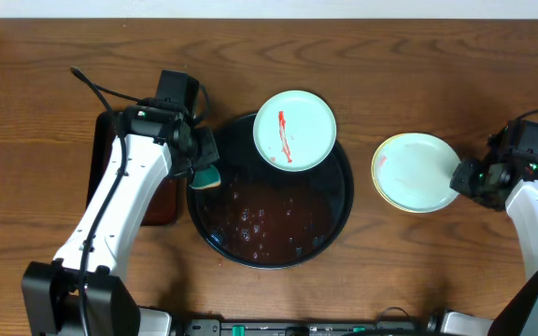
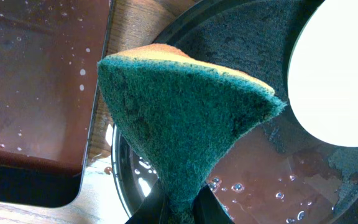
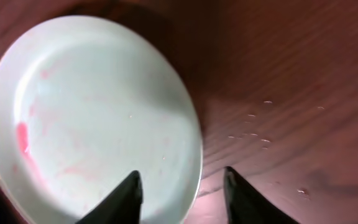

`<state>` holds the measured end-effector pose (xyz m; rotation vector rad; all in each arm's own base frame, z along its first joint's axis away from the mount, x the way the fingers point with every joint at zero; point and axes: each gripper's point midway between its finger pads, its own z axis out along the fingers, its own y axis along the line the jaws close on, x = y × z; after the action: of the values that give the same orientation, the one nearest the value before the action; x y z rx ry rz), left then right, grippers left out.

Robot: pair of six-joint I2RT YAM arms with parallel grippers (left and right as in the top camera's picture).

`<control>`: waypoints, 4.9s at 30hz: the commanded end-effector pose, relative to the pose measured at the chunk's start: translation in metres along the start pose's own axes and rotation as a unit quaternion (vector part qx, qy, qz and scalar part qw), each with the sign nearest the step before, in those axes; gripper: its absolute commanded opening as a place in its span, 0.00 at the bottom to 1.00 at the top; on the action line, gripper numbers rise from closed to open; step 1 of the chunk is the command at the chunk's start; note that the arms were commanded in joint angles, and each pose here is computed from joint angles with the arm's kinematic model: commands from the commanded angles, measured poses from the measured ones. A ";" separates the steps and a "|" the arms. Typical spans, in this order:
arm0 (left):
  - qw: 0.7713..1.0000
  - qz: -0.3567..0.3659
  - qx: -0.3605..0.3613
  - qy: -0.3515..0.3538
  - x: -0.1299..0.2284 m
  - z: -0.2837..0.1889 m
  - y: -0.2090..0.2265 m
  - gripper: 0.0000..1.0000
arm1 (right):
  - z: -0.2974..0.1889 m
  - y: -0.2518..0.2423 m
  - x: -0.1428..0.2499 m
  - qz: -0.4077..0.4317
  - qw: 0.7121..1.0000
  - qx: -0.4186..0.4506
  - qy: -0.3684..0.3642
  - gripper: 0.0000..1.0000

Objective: Clean dirty plates on tray and stack at the side
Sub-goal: 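Set the pale blue plate onto the yellow plate and release, then move the right gripper to the remaining blue plate and grip its rim, then lower the sponge onto the remaining blue plate with the left gripper, then scrub the blue plate with the sponge while the right gripper holds it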

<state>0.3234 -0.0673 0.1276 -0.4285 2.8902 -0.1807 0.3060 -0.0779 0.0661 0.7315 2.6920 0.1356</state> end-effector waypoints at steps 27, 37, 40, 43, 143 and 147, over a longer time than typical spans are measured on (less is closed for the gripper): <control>1.000 0.008 -0.009 0.008 0.004 0.006 0.004 0.07 | 0.027 0.258 0.008 -0.260 0.936 -0.232 -0.043 0.42; 1.000 0.008 -0.009 0.008 0.004 0.006 0.004 0.07 | 0.069 0.289 0.022 -0.285 0.927 -0.245 -0.013 0.33; 1.000 0.008 -0.009 0.008 0.004 0.006 0.004 0.07 | 0.075 0.287 0.025 -0.284 0.928 -0.241 -0.007 0.23; 1.000 0.008 -0.009 0.008 0.004 0.006 0.004 0.07 | 0.076 0.284 0.024 -0.283 0.930 -0.232 -0.008 0.12; 0.992 0.066 -0.111 0.011 0.032 0.137 -0.038 0.07 | 0.090 0.262 0.171 -0.285 0.937 -0.098 0.179 0.01; 0.982 0.052 -0.183 -0.017 0.025 0.128 -0.011 0.07 | 0.090 0.262 0.171 -0.285 0.937 -0.097 0.179 0.01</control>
<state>0.3163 -0.1758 0.0101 -0.1697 3.0535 -0.1670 0.3348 0.2403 0.0024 -0.1814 2.9822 0.4984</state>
